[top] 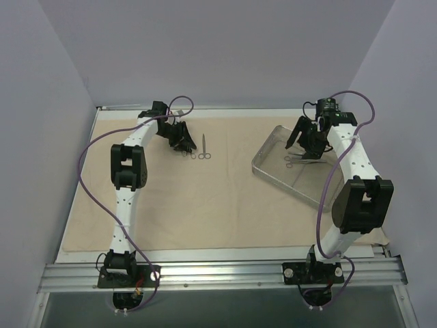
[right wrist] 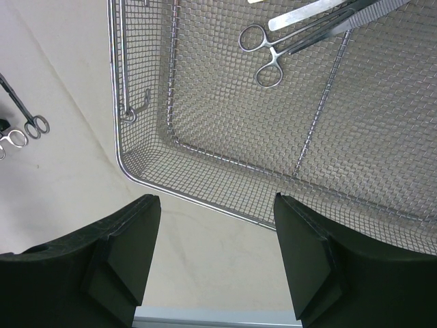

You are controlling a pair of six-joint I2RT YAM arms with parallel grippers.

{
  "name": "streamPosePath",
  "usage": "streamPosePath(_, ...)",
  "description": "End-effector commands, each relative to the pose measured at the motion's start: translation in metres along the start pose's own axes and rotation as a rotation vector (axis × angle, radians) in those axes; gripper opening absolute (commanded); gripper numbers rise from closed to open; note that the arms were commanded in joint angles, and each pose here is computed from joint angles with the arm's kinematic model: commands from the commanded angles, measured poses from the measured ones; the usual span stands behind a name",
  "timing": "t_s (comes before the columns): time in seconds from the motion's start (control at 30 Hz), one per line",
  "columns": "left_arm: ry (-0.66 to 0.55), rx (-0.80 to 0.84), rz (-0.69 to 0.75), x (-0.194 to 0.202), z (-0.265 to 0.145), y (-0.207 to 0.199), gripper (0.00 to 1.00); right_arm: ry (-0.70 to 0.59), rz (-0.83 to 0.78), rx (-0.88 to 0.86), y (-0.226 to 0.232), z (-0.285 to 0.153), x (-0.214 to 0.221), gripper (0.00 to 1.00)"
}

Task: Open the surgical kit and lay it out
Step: Place the medical item in the surgical kit.

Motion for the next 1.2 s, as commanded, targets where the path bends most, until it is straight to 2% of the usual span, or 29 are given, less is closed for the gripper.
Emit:
streamPosePath(0.0,-0.043,-0.138,0.039,-0.007,-0.016,0.014,0.46,0.004,0.0,0.005,0.001,-0.002,0.004,0.68)
streamPosePath(0.67,-0.103,-0.235,0.126,-0.016,-0.036,0.003,0.48,0.017,-0.015,0.01,0.005,0.005,0.005,0.68)
streamPosePath(0.9,-0.218,-0.324,0.165,-0.03,-0.071,-0.008,0.51,-0.016,-0.018,0.079,-0.006,0.021,-0.007,0.69)
streamPosePath(1.03,-0.334,-0.383,0.191,-0.041,-0.104,-0.024,0.52,-0.027,-0.031,0.128,-0.015,0.039,-0.014,0.68)
streamPosePath(1.1,-0.366,-0.383,0.198,-0.04,-0.117,-0.034,0.52,-0.022,-0.04,0.149,-0.018,0.052,-0.019,0.66)
streamPosePath(1.17,-0.373,-0.374,0.194,-0.037,-0.123,-0.039,0.52,-0.031,-0.045,0.174,-0.023,0.061,-0.025,0.59)
Point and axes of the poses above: each gripper's point midway between its finger pads, its own z axis out along the fingers, its own y axis along the line the jaws close on, x = y × z, the point moved 1 cm from there along -z, back along the fingers, and after that the axes turned 4 degrees about -z, right-handed, at the moved point
